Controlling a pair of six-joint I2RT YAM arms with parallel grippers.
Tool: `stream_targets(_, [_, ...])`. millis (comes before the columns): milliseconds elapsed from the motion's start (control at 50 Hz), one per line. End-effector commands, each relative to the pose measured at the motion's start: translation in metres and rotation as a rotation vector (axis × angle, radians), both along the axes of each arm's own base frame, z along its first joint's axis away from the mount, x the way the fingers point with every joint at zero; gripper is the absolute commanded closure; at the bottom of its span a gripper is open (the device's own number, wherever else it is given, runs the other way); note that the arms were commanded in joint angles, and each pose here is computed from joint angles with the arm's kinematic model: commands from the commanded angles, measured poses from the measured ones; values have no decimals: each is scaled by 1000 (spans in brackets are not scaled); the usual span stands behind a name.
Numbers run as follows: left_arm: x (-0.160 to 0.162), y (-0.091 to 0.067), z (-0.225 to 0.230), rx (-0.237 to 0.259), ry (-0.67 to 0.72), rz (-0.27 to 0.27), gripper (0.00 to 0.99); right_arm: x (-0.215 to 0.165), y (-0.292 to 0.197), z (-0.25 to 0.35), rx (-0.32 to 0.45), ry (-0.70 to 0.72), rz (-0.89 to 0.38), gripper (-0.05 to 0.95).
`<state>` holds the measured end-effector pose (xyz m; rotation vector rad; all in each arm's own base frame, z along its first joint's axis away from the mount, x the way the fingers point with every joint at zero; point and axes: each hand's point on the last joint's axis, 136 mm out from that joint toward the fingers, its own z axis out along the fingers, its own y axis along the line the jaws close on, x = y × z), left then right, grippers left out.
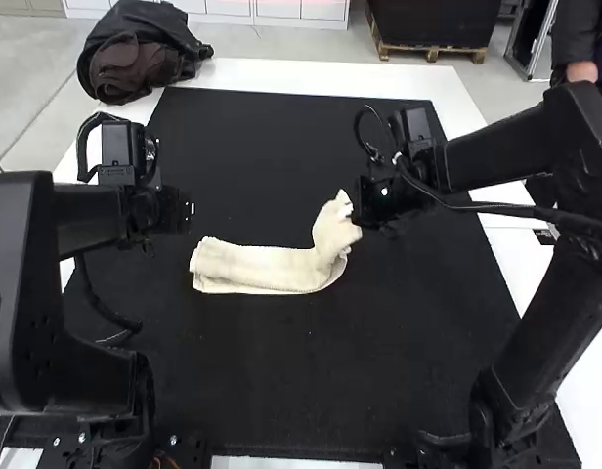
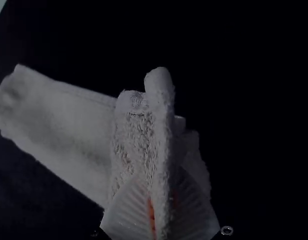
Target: Fold the towel.
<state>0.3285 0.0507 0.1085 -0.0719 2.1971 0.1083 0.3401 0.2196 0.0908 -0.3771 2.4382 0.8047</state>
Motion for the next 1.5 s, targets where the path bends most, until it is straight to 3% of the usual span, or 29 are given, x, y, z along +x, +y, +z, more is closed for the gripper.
stream_targets(0, [6, 8, 19, 18, -54, 25, 31, 2, 22, 17, 46, -5, 21, 925])
stream_targets(200, [2, 19, 16, 25, -51, 55, 31, -4, 46, 15, 53, 17, 61, 925])
stream_targets(640, [-13, 61, 8, 47, -46, 144, 31, -22, 110, 17, 55, 8, 190, 925])
stream_targets(1480, [-14, 67, 10, 40, -57, 147, 31, -30, 221, 14, 111, -13, 343, 925])
